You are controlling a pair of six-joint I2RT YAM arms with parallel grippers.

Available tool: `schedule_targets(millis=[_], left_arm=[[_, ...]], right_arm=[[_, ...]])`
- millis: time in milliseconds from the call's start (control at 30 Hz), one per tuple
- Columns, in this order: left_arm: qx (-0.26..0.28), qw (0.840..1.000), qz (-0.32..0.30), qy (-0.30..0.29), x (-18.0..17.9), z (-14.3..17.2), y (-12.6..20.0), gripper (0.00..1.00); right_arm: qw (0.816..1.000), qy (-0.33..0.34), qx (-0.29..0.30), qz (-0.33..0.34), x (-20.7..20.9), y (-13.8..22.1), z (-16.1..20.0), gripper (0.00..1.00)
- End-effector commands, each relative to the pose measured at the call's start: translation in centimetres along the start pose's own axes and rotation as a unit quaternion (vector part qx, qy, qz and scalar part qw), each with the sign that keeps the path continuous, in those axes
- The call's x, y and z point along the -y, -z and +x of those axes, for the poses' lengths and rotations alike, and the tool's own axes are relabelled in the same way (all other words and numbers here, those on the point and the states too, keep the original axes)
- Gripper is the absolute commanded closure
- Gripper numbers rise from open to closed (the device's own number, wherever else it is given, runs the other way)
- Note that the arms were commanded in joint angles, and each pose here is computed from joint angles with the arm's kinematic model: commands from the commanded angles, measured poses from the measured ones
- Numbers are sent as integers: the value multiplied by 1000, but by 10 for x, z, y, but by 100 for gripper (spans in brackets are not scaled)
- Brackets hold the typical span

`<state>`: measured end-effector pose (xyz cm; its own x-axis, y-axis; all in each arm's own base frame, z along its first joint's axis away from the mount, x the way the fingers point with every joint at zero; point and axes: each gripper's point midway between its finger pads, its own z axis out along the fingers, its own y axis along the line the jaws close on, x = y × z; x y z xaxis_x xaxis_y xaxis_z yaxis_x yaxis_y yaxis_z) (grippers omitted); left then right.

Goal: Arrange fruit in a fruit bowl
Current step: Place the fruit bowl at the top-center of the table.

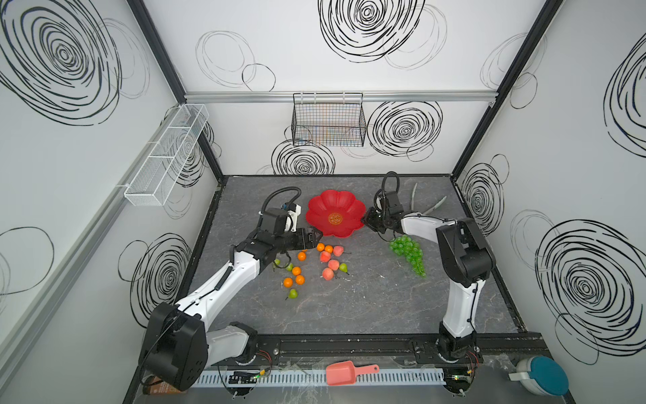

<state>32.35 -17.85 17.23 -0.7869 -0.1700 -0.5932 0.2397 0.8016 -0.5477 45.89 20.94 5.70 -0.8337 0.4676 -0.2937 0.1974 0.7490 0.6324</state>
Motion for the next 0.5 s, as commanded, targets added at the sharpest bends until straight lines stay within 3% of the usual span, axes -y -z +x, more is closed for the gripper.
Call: schedule_targets(millis=[0, 133, 467], left_arm=[[20, 1000, 7, -20, 11, -14, 7, 4], [20, 999, 13, -22, 16, -13, 8, 4], [36, 998, 46, -38, 55, 7, 25, 4]], right_arm=[[1000, 16, 23, 0, -14, 16, -16, 64], [999, 31, 35, 3, -16, 34, -20, 55], [988, 117, 62, 82, 13, 93, -9, 54]])
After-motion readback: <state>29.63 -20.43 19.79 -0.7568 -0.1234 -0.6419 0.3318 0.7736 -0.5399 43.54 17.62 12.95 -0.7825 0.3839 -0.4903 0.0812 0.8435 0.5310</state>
